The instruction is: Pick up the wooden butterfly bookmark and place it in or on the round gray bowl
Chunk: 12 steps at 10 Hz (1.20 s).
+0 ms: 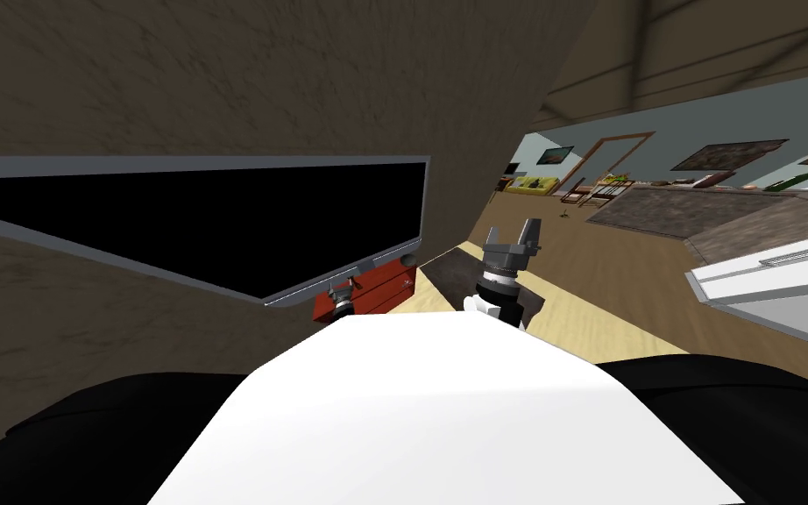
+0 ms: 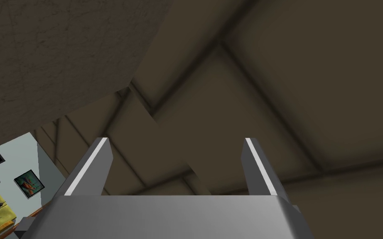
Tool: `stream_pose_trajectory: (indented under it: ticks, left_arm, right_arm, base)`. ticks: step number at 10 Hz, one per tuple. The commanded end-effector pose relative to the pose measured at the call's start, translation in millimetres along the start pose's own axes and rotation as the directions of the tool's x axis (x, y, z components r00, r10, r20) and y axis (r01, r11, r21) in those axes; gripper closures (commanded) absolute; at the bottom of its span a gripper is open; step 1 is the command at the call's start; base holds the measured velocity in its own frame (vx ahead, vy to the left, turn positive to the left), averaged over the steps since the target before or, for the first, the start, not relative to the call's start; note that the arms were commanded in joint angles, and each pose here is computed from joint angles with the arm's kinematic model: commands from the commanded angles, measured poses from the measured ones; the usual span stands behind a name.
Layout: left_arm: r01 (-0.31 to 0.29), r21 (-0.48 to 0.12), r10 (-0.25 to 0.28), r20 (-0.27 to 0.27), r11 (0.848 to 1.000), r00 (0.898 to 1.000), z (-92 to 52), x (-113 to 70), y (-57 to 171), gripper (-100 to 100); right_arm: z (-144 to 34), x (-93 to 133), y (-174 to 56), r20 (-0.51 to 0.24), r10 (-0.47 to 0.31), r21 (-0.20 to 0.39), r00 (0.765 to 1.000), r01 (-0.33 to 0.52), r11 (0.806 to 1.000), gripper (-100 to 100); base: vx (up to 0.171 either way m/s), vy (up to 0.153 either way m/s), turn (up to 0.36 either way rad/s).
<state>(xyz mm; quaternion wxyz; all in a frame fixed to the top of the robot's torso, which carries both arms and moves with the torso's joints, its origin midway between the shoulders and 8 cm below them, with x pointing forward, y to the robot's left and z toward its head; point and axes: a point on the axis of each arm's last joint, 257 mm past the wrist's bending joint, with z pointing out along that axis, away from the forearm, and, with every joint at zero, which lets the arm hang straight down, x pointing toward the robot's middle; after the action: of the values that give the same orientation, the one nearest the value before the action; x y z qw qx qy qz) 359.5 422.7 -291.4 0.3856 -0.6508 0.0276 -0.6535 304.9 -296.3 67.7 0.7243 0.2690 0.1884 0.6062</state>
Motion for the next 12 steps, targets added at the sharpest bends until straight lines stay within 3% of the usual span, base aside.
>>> stream_pose_trajectory:
  ticks: [1,5,12]
  left_arm:
    - [0.041,0.009,-0.041,0.039,0.999,0.998,-2.0,-17.2,2.0,-100]
    - [0.161,0.063,-0.168,0.137,0.985,0.976,-6.5,-60.6,2.4,-100]
    - [0.316,0.189,-0.353,0.209,0.930,0.912,-8.7,-104.7,-3.3,-100]
  right_arm:
    - [0.0,0.0,0.0,0.000,0.000,0.000,1.000,0.000,1.000,0]
    - [0.0,0.0,0.0,0.000,0.000,0.000,1.000,0.000,1.000,0]
    - [0.0,0.0,0.0,0.000,0.000,0.000,1.000,0.000,1.000,0]
  base:
    - [0.004,-0.049,-0.070]
    - [0.000,-0.052,-0.137]
    - [-0.012,-0.003,-0.124]
